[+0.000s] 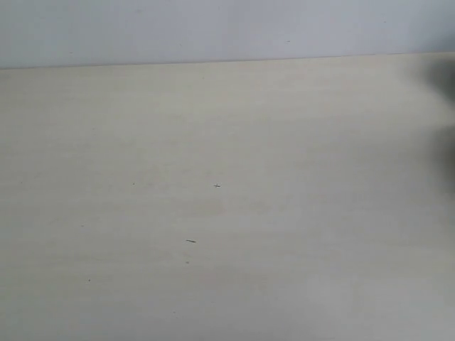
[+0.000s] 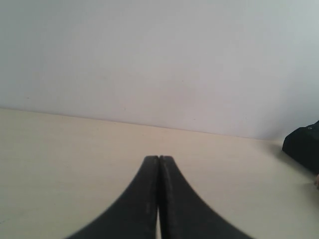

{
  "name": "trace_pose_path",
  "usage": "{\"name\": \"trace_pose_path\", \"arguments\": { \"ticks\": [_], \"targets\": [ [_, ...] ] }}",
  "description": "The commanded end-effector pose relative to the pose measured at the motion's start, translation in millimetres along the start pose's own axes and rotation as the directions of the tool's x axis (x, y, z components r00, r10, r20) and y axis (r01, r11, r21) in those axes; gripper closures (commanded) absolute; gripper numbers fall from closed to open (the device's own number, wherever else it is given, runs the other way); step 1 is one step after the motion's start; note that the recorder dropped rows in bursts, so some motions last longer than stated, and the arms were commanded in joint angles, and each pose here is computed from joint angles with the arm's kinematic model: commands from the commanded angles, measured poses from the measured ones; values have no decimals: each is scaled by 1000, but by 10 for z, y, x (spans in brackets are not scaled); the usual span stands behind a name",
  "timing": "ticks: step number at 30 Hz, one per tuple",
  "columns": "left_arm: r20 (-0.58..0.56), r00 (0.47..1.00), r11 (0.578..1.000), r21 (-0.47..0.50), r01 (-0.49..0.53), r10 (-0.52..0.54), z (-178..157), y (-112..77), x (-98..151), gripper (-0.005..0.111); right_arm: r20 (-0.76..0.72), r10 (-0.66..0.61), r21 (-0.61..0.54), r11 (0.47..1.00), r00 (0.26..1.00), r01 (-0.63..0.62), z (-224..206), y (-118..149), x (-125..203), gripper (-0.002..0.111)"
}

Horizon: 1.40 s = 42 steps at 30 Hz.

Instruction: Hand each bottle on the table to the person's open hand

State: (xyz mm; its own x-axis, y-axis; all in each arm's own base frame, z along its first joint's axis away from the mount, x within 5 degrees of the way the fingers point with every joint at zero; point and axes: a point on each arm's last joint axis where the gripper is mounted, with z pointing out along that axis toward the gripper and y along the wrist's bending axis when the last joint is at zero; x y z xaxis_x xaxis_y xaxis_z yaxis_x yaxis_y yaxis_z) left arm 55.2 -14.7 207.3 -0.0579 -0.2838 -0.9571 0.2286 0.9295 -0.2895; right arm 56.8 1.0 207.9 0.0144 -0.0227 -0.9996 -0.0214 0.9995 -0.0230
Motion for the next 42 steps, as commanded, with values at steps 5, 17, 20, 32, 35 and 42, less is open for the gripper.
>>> {"name": "trace_pose_path", "arguments": {
  "ticks": [5, 17, 20, 32, 35, 42],
  "targets": [
    [-2, 999, 999, -7, -39, 39, 3, 7, 8, 107, 11, -7, 4, 1000, 1000, 7, -4, -2, 4, 108],
    [13, 994, 994, -17, -110, 110, 3, 15, -7, 107, 11, -7, 4, 1000, 1000, 7, -4, -2, 4, 108],
    [11, 988, 987, -35, -156, 156, 2, 31, -8, 107, 11, -7, 4, 1000, 1000, 7, -4, -2, 4, 108],
    [-10, 970, 968, -61, -242, 242, 1, 57, 2, 107, 11, -7, 4, 1000, 1000, 7, -4, -2, 4, 108],
    [-10, 970, 968, -61, -242, 242, 1, 57, 2, 107, 11, -7, 4, 1000, 1000, 7, -4, -2, 4, 108],
    [-10, 970, 968, -61, -242, 242, 1, 57, 2, 107, 11, -7, 4, 1000, 1000, 7, -4, -2, 4, 108]
  ]
}}
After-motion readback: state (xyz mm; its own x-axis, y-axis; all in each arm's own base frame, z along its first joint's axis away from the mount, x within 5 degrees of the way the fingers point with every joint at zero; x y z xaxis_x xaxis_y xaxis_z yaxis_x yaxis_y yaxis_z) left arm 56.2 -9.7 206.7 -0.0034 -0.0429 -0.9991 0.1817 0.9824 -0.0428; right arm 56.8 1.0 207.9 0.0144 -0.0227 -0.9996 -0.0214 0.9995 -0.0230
